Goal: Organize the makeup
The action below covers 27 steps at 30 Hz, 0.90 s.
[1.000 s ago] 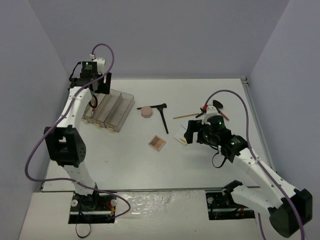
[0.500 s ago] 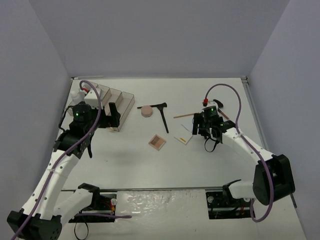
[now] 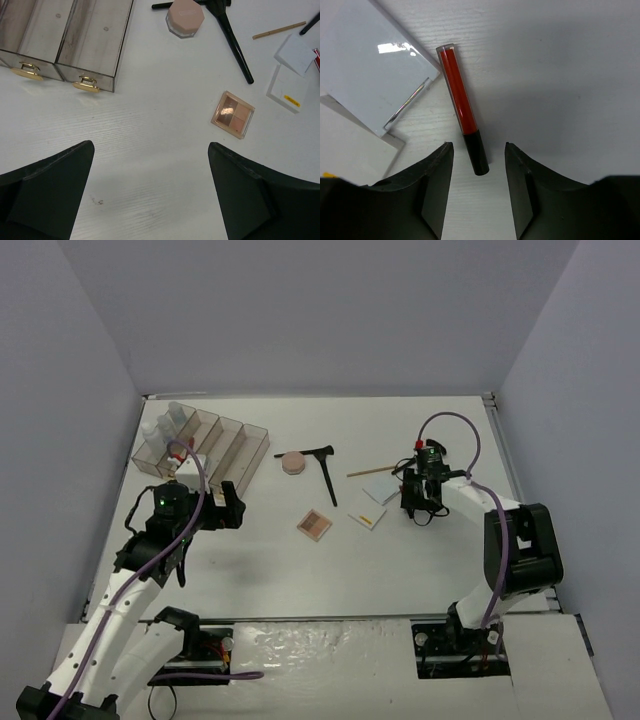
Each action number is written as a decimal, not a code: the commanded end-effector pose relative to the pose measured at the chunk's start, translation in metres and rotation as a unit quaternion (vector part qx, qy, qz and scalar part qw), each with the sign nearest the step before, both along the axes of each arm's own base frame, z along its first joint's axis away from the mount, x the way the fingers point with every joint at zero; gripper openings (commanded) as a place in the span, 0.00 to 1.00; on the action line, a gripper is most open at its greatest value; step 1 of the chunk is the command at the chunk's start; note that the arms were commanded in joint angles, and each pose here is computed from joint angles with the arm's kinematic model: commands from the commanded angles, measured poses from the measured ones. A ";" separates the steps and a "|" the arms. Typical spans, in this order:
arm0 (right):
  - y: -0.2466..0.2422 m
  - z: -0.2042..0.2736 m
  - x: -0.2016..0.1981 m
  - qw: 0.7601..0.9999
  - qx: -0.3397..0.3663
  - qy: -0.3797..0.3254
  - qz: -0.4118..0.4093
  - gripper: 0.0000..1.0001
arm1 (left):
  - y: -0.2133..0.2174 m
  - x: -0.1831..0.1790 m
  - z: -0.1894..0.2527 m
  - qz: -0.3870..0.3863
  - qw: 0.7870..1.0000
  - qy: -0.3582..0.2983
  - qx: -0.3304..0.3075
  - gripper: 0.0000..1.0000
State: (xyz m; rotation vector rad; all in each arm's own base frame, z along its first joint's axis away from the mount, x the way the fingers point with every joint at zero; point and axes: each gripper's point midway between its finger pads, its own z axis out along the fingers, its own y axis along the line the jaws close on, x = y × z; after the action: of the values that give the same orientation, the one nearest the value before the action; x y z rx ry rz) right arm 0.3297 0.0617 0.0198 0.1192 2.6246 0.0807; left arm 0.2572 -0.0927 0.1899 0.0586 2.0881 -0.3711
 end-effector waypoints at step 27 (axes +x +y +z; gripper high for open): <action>0.152 0.241 -0.062 0.861 0.281 -0.341 0.253 0.00 | -0.146 0.018 0.162 -0.151 0.951 -0.128 -0.238 0.97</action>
State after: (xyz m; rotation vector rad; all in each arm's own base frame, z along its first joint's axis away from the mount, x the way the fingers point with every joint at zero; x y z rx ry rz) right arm 0.2824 0.1814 0.2194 -0.3086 1.9930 0.6470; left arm 0.2617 -0.2078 0.2768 0.1158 1.9238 -0.8857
